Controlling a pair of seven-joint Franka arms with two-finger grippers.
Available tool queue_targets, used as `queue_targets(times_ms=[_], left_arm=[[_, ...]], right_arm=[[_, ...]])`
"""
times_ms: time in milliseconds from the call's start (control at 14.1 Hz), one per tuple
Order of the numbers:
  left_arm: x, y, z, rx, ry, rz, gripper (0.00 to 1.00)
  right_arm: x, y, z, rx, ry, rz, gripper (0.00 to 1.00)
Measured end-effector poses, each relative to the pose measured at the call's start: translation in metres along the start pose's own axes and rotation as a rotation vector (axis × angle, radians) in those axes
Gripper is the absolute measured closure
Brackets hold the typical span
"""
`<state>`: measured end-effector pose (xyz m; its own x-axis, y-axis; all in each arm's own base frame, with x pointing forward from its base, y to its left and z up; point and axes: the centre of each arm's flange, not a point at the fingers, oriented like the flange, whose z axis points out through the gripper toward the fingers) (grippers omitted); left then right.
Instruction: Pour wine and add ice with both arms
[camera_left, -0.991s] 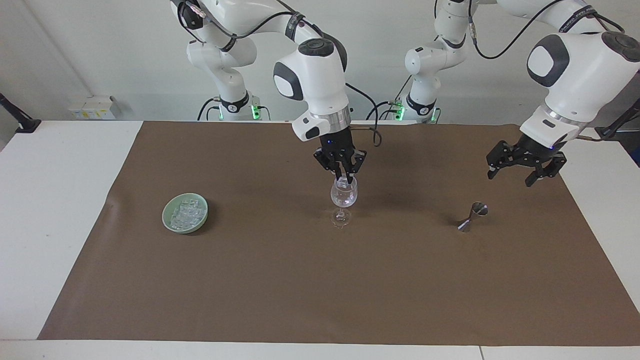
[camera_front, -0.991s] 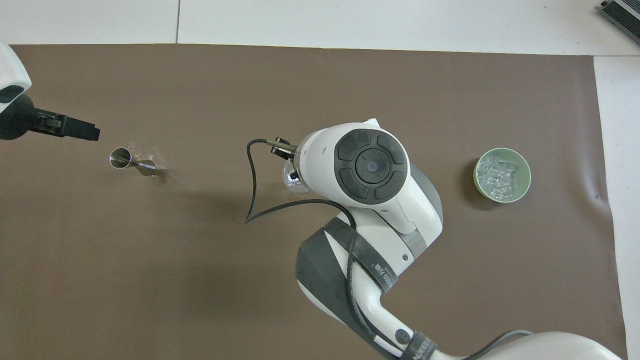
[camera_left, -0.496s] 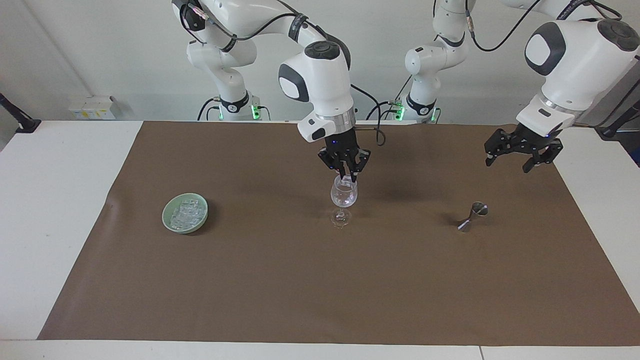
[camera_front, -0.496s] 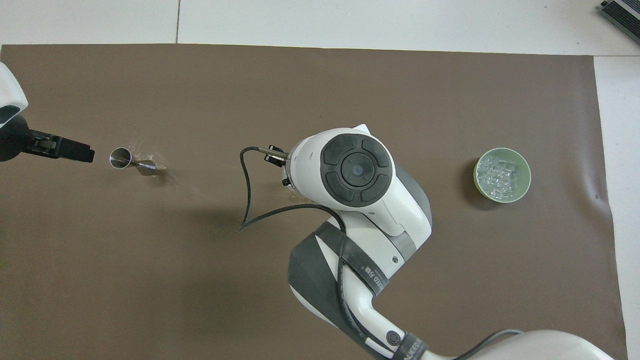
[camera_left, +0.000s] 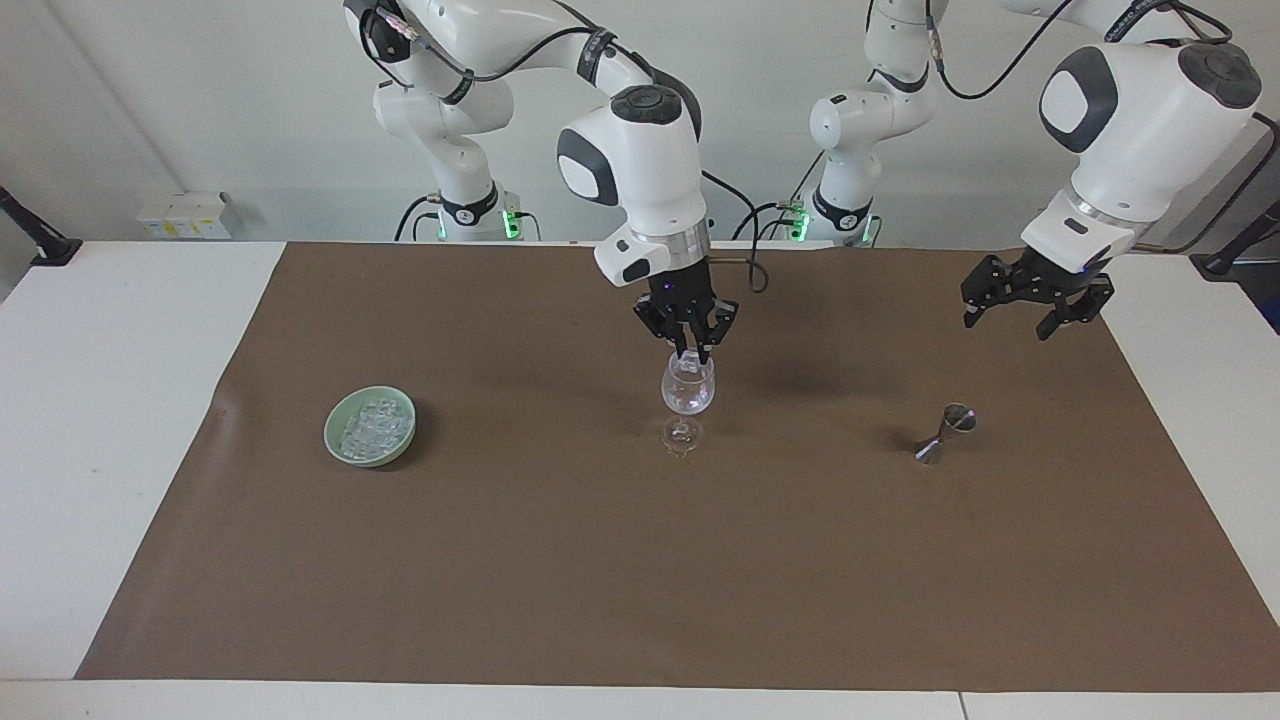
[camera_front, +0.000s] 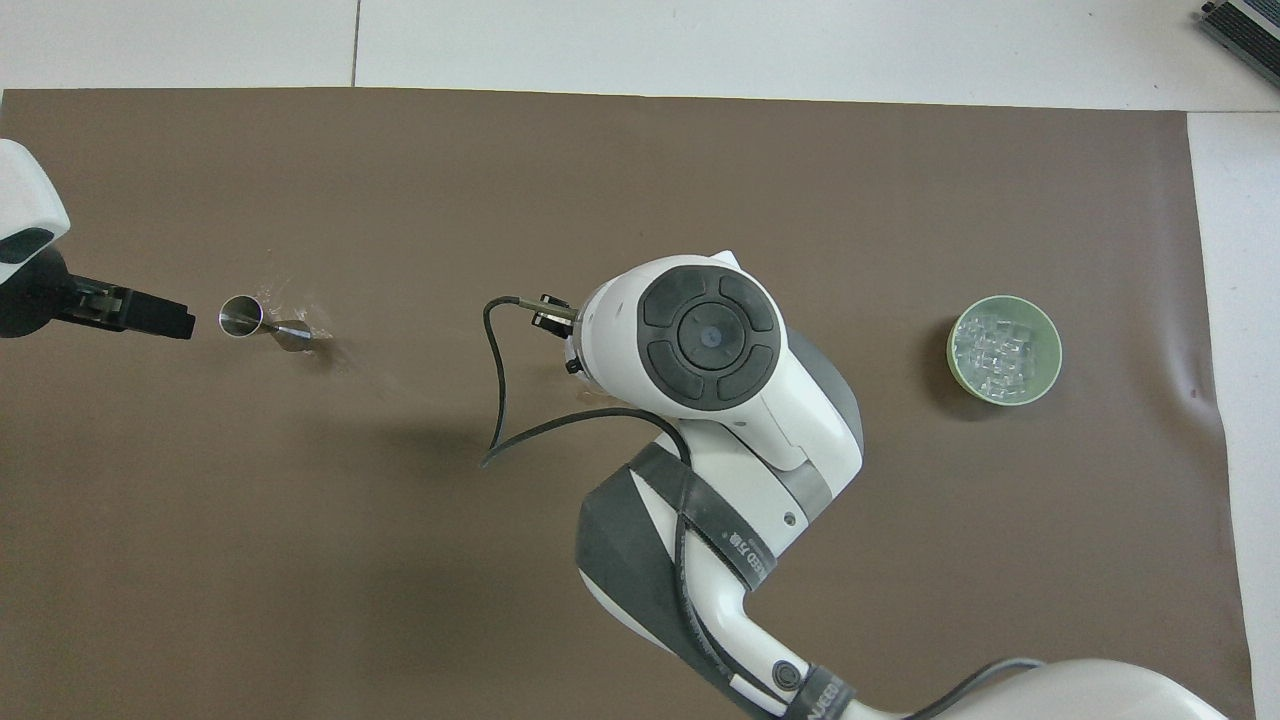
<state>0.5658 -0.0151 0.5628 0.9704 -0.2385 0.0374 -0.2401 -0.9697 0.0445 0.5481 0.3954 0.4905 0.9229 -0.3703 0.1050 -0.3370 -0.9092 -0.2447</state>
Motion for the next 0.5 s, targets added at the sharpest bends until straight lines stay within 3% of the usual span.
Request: queue_targets(times_ms=[71, 212, 496], left_arm=[[0.0, 0.0, 0.0, 0.0, 0.0, 0.0, 0.0], [0.0, 0.0, 0.0, 0.0, 0.0, 0.0, 0.0], [-0.001, -0.0037, -0.0005, 0.001, 0.001, -0.007, 0.0]], right_arm=[[0.0, 0.0, 0.0, 0.0, 0.0, 0.0, 0.65], [0.0, 0.0, 0.0, 0.0, 0.0, 0.0, 0.44], [0.0002, -0.0002, -0.0004, 0.001, 0.001, 0.0, 0.35]])
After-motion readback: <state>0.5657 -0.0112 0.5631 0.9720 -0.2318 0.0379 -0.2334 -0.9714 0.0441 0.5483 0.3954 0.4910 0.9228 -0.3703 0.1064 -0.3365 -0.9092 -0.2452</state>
